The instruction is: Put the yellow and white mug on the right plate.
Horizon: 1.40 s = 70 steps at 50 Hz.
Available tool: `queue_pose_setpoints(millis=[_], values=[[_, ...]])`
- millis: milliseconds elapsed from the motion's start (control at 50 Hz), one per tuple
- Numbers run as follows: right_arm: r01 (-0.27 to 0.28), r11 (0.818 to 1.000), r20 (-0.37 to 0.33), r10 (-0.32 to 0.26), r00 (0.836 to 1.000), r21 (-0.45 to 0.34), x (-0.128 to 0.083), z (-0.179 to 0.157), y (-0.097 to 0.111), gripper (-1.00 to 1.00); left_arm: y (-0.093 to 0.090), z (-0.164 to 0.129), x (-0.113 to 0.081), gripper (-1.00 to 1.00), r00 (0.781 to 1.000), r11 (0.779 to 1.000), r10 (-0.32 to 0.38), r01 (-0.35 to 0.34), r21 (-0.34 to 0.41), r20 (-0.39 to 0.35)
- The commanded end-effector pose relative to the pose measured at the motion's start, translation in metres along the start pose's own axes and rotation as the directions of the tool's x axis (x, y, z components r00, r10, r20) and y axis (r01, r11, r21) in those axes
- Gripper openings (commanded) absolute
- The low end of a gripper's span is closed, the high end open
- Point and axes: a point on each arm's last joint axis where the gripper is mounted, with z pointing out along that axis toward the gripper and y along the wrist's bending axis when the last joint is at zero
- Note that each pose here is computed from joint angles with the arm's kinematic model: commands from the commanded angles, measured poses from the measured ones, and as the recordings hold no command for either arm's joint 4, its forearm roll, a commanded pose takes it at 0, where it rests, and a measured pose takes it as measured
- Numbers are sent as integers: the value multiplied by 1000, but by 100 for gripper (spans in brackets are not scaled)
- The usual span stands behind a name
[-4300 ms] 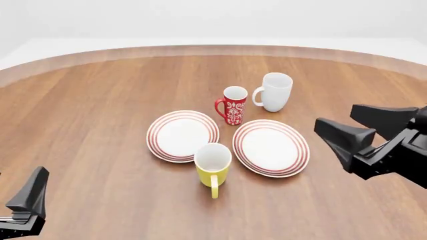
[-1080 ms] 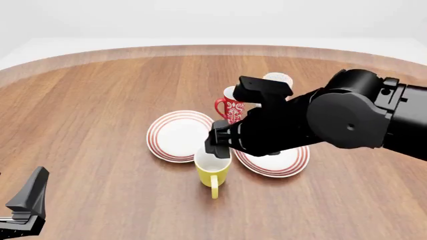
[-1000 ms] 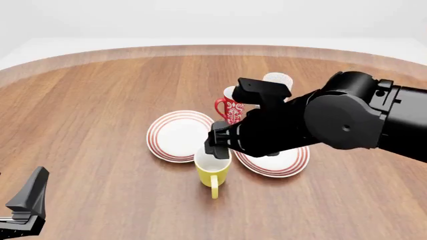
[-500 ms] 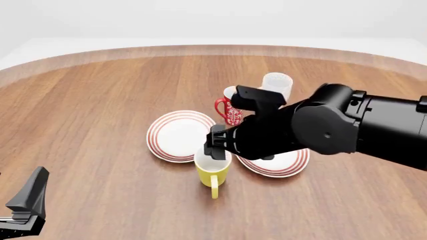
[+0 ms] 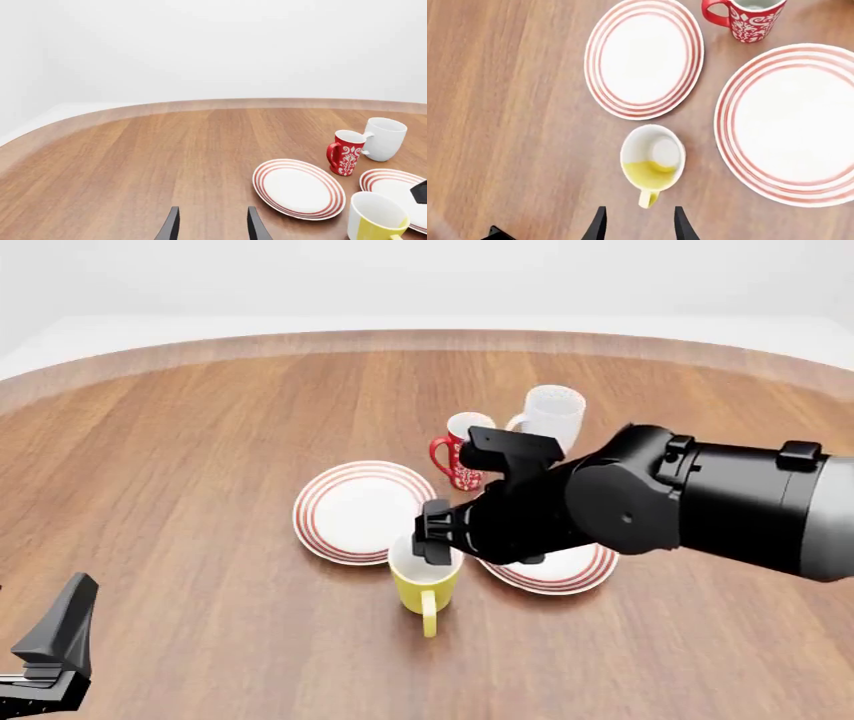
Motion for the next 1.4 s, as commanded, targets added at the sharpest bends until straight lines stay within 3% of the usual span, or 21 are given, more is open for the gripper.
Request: queue_pose_setpoints(millis=[20, 720, 1400], values=[[12, 1000, -16, -13, 1000, -1, 3, 12, 4, 100, 0, 0, 0, 100, 1000, 1000, 0, 0, 0, 0], [-25, 1000, -39, 24, 999, -17, 33, 42, 1, 100, 0, 0, 0, 100, 1000, 1000, 0, 0, 0, 0], [-42, 999, -51, 41, 998, -8, 46, 60, -7, 100, 0, 0, 0, 100, 1000, 1000, 0, 0, 0, 0]])
